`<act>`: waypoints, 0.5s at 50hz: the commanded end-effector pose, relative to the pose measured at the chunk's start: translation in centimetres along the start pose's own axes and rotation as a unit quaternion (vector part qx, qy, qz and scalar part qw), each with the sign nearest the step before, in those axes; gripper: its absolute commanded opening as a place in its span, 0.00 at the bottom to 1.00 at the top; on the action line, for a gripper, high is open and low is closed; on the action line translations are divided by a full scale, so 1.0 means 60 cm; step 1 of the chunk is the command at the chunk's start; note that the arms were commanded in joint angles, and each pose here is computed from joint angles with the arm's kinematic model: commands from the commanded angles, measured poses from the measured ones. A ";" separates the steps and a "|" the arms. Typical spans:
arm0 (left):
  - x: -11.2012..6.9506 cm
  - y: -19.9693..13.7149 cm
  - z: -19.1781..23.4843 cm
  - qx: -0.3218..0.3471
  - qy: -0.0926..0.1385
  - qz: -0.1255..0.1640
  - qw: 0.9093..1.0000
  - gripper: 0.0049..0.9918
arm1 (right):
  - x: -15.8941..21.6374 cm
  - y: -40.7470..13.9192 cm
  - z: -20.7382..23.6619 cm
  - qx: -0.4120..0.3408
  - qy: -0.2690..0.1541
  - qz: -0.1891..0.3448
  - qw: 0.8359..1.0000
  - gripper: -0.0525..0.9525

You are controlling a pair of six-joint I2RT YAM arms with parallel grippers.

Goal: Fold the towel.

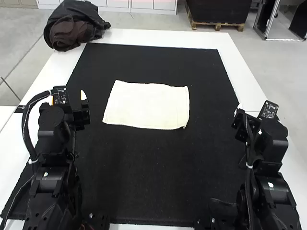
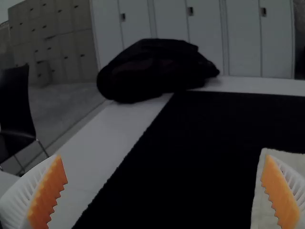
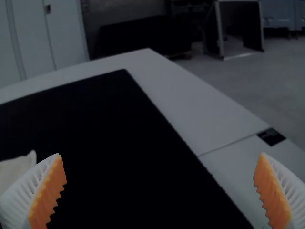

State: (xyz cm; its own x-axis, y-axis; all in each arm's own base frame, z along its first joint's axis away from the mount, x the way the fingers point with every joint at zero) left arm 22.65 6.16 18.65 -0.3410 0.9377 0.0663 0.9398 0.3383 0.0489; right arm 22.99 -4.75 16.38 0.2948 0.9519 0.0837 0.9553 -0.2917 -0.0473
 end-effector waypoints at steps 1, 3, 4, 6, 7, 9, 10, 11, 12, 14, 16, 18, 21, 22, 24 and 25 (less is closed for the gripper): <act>-0.006 0.000 0.000 -0.003 0.002 0.009 1.000 0.97 | -0.003 0.000 0.000 -0.003 0.005 0.002 1.000 0.96; -0.006 0.000 0.000 -0.004 0.002 0.009 1.000 0.97 | -0.003 0.000 -0.002 -0.005 0.006 0.002 1.000 0.96; -0.006 0.000 0.000 -0.003 0.002 0.009 1.000 0.97 | -0.003 0.000 -0.001 -0.004 0.006 0.002 1.000 0.96; -0.006 -0.001 -0.001 -0.004 0.002 0.009 1.000 0.97 | -0.003 0.000 0.000 -0.003 0.005 0.002 1.000 0.96; -0.006 0.000 0.001 -0.002 0.002 0.009 1.000 0.97 | -0.003 0.000 0.000 -0.003 0.005 0.002 1.000 0.96; -0.006 -0.001 -0.001 -0.004 0.002 0.009 1.000 0.97 | -0.003 0.000 -0.001 -0.004 0.006 0.002 1.000 0.96; -0.006 -0.001 -0.001 -0.004 0.002 0.009 1.000 0.97 | -0.003 0.000 -0.001 -0.004 0.006 0.002 1.000 0.96; -0.006 -0.001 -0.001 -0.004 0.002 0.009 1.000 0.97 | -0.003 0.000 -0.002 -0.005 0.006 0.002 1.000 0.96; -0.006 0.000 -0.001 -0.004 0.002 0.009 1.000 0.97 | -0.003 0.000 0.000 -0.003 0.005 0.002 1.000 0.96; -0.006 0.000 0.000 -0.003 0.002 0.009 1.000 0.97 | -0.003 0.000 0.000 -0.003 0.005 0.002 1.000 0.96; -0.006 0.000 0.000 -0.002 0.001 0.009 1.000 0.97 | -0.003 0.000 -0.001 -0.003 0.005 0.002 1.000 0.96; -0.006 0.000 0.001 -0.002 0.001 0.009 1.000 0.97 | -0.003 0.000 -0.001 -0.003 0.005 0.002 1.000 0.96; -0.006 0.000 0.000 -0.002 0.000 0.009 1.000 0.97 | -0.003 0.000 -0.001 -0.003 0.005 0.002 1.000 0.96; -0.006 0.000 0.000 -0.003 0.000 0.009 1.000 0.97 | -0.003 0.000 -0.001 -0.004 0.006 0.002 1.000 0.96; -0.006 0.000 0.001 -0.002 0.000 0.009 1.000 0.97 | -0.003 0.000 0.000 -0.003 0.005 0.002 1.000 0.96; -0.006 0.000 0.000 -0.002 0.000 0.009 1.000 0.97 | -0.003 0.000 -0.001 -0.004 0.006 0.002 1.000 0.96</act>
State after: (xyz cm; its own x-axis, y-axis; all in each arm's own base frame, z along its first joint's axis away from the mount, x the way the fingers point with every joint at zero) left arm 22.65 6.16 18.63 -0.3409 0.9377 0.0663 0.9398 0.3383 0.0478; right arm 22.98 -4.75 16.40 0.2948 0.9519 0.0838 0.9554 -0.2917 -0.0469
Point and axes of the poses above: each hand's point on the last joint's axis, 136 mm out from that joint toward the fingers, its own y axis out along the fingers, its own x axis along the line the jaws close on, z = x × y, the point moved 1 cm from there along -y, back along the fingers, and after that the axes turned 1 degree about -y, right-handed, at the moved point
